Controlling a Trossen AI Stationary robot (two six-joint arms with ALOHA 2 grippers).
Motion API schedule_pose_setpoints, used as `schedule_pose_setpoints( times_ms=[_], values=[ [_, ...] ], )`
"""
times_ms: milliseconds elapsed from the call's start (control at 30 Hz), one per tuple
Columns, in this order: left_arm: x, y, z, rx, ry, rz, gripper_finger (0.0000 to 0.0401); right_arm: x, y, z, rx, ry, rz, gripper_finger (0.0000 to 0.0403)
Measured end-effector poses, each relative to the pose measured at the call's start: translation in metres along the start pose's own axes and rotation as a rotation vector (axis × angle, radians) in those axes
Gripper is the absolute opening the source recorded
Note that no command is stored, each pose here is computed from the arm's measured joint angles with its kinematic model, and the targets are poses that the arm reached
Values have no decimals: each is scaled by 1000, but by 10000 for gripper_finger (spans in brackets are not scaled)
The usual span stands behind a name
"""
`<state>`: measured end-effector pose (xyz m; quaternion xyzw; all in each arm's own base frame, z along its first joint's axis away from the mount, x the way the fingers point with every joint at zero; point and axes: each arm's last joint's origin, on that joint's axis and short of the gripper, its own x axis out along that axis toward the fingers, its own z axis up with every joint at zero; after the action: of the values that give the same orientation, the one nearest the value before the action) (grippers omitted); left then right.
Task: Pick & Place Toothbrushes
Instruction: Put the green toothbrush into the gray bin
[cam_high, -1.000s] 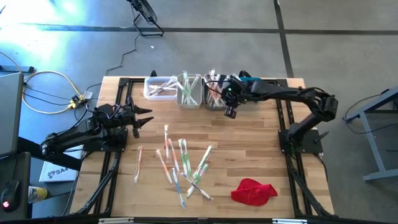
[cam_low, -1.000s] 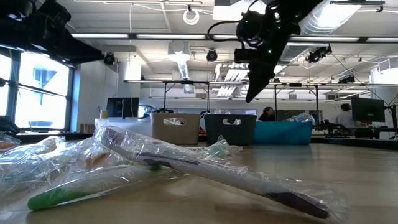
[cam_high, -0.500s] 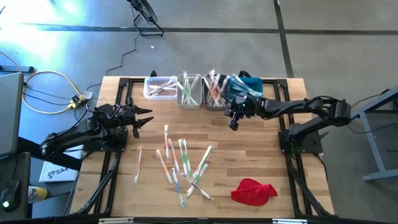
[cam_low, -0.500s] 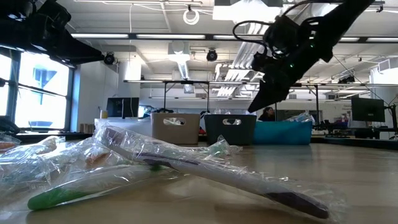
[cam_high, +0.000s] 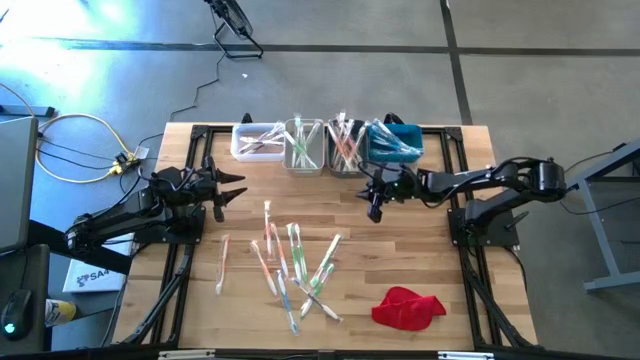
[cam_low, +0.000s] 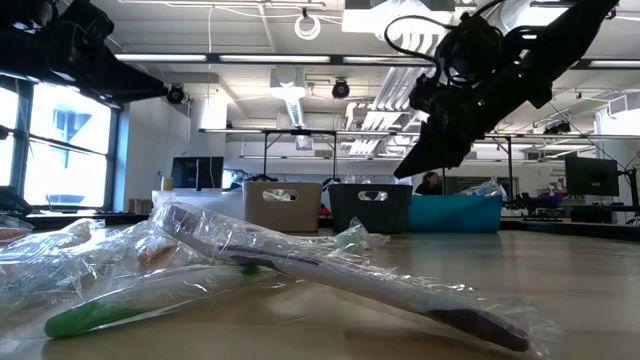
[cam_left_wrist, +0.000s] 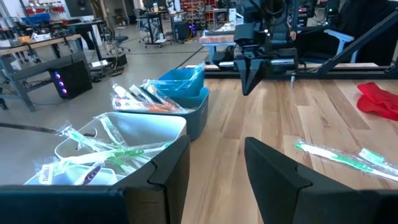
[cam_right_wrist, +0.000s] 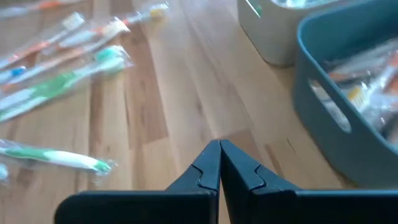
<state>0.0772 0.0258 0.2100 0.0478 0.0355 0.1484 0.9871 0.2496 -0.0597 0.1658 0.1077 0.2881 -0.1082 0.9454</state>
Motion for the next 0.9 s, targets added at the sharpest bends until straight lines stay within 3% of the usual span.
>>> schedule_pose_setpoints(
  times_ms=[200,567,900],
  values=[
    [0,0,2,-6,-16,1,150,0,10,8,-24,-90,42,2],
    [0,0,1,-9,-16,1,150,-9,24,38,-98,-428,143,2],
    [0,0,2,-8,-16,1,150,-8,57,63,-386,-363,103,2]
  ],
)
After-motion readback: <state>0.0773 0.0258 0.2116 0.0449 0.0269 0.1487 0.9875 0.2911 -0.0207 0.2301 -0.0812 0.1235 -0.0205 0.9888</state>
